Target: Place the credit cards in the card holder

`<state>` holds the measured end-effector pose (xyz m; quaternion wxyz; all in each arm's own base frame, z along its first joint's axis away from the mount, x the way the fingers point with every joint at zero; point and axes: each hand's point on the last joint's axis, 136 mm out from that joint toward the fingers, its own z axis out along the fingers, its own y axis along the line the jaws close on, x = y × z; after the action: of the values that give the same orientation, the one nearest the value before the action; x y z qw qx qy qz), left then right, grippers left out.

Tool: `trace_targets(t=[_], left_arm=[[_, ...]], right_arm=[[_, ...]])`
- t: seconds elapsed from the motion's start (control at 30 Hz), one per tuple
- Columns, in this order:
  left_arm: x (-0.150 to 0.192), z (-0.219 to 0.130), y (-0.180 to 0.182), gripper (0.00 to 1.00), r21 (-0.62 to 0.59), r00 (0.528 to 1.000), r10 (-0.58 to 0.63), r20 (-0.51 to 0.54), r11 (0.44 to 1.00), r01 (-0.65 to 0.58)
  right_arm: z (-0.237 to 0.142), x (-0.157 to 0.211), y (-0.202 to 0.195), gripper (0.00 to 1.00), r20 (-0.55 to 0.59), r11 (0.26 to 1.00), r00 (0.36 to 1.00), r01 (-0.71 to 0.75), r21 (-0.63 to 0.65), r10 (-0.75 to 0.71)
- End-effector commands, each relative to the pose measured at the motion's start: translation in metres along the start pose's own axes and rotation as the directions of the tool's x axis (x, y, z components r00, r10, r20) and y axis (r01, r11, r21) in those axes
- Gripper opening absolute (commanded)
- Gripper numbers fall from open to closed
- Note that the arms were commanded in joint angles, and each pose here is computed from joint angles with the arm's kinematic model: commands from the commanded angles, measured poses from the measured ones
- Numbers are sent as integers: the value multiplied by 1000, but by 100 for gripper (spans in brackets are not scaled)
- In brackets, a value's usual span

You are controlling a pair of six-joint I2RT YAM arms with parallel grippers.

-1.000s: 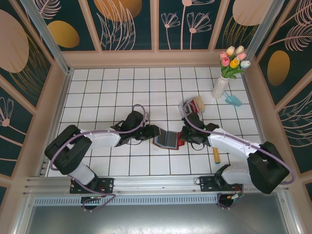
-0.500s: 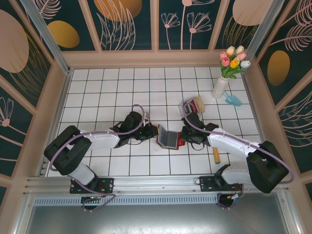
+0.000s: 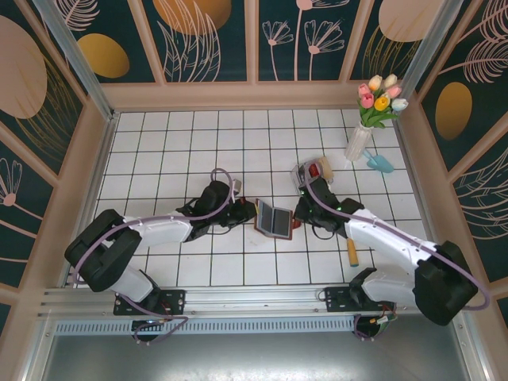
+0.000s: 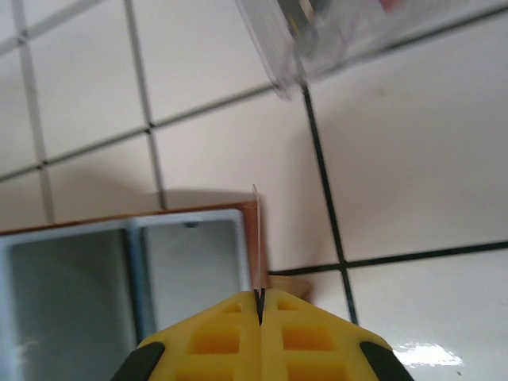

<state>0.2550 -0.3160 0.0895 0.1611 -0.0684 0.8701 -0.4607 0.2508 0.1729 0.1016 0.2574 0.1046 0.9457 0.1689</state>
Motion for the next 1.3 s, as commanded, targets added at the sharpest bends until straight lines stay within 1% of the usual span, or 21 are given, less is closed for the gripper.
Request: trace_targets(t=[0.0,0.17,0.23,0.37,0.47,0.73,0.83,0.97,1.13,1.2,1.27], left_arm=[[-2,-1,-5,0,61,998,-49,35,997,47],[-4,0,-9,0,113,994,-100,47,989,94],[-5,0,-9,0,123,992,-114,54,987,106],[-5,1,-11,0,139,990,-131,49,983,123],[-4,1,-12,0,151,989,-141,46,979,133],[-4,2,-12,0,162,987,-154,42,976,145],[-5,1,-14,0,168,987,-153,47,975,143],[-6,0,-15,0,169,987,-153,50,975,142],[-6,1,-10,0,152,987,-155,53,978,145],[-5,2,-6,0,129,986,-155,56,981,147],[-4,2,2,0,97,986,-151,66,985,144]], right_arm=[[-22,-28,37,0,89,993,996,19,-120,-8],[-31,-30,81,0,128,970,992,41,-238,-10],[-28,-26,93,0,121,965,992,52,-258,-21],[-24,-20,114,0,132,962,989,96,-255,-64],[-20,-15,121,0,138,968,986,127,-218,-98],[-3,-4,115,0,129,980,976,187,-70,-177],[1,1,112,0,116,979,974,200,-44,-194],[6,6,104,0,101,973,968,228,36,-230],[3,6,103,0,102,968,963,243,59,-248],[-2,2,93,0,108,964,962,240,115,-252],[-4,-3,72,0,109,957,963,222,188,-245]])
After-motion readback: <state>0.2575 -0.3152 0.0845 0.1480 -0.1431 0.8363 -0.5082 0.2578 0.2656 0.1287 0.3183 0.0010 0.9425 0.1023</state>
